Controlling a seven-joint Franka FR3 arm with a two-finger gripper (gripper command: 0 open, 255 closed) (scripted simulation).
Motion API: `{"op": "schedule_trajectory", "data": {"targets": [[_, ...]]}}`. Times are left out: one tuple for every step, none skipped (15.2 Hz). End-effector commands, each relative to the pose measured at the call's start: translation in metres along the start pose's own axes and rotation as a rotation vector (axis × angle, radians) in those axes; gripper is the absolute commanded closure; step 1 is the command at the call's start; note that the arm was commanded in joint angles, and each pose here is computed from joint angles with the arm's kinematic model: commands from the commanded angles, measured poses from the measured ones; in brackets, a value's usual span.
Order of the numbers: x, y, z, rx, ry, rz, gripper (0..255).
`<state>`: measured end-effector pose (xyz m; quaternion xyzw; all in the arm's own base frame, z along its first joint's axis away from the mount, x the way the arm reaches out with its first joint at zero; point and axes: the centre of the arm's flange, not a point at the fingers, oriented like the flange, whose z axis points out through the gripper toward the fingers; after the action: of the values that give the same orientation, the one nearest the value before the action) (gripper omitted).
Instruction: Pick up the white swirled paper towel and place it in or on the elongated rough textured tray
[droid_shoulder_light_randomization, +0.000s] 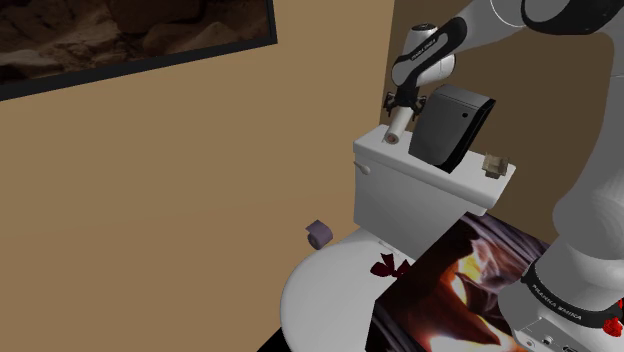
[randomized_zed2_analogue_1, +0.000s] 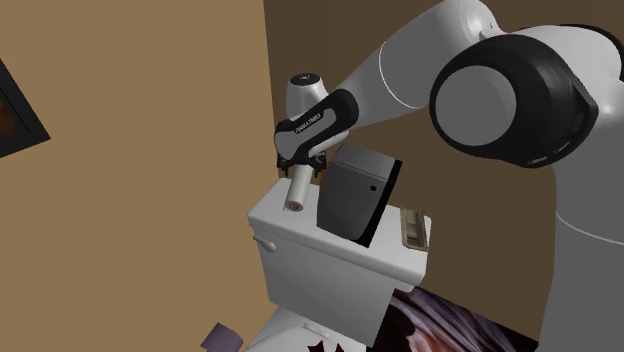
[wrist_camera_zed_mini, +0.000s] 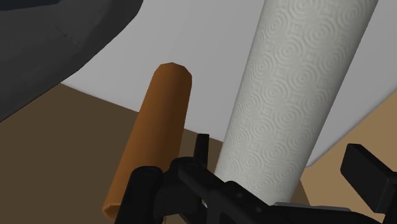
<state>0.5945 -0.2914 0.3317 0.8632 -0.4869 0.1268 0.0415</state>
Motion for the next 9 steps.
{"op": "schedule_trajectory", "data": {"targets": [[0.0002, 0.0005, 0.0091, 0.0, 0.0, 0.0, 0], [0.0003, 0.0004, 0.0091, 0.0, 0.0, 0.0, 0], [0.0003, 0.0004, 0.0091, 0.0, 0.0, 0.0, 0], [0.0003, 0.0004, 0.0091, 0.0, 0.0, 0.0, 0], [0.0003, 0.0004, 0.0091, 0.0, 0.0, 0.0, 0], [0.0003, 0.0004, 0.0091, 0.0, 0.0, 0.0, 0], [0.0003, 0.0004, 0.0091, 0.0, 0.0, 0.0, 0], [0.0003, 0.0004, 0.0091, 0.0, 0.0, 0.0, 0], [0.0003, 0.0004, 0.0091, 0.0, 0.0, 0.0, 255]]}}
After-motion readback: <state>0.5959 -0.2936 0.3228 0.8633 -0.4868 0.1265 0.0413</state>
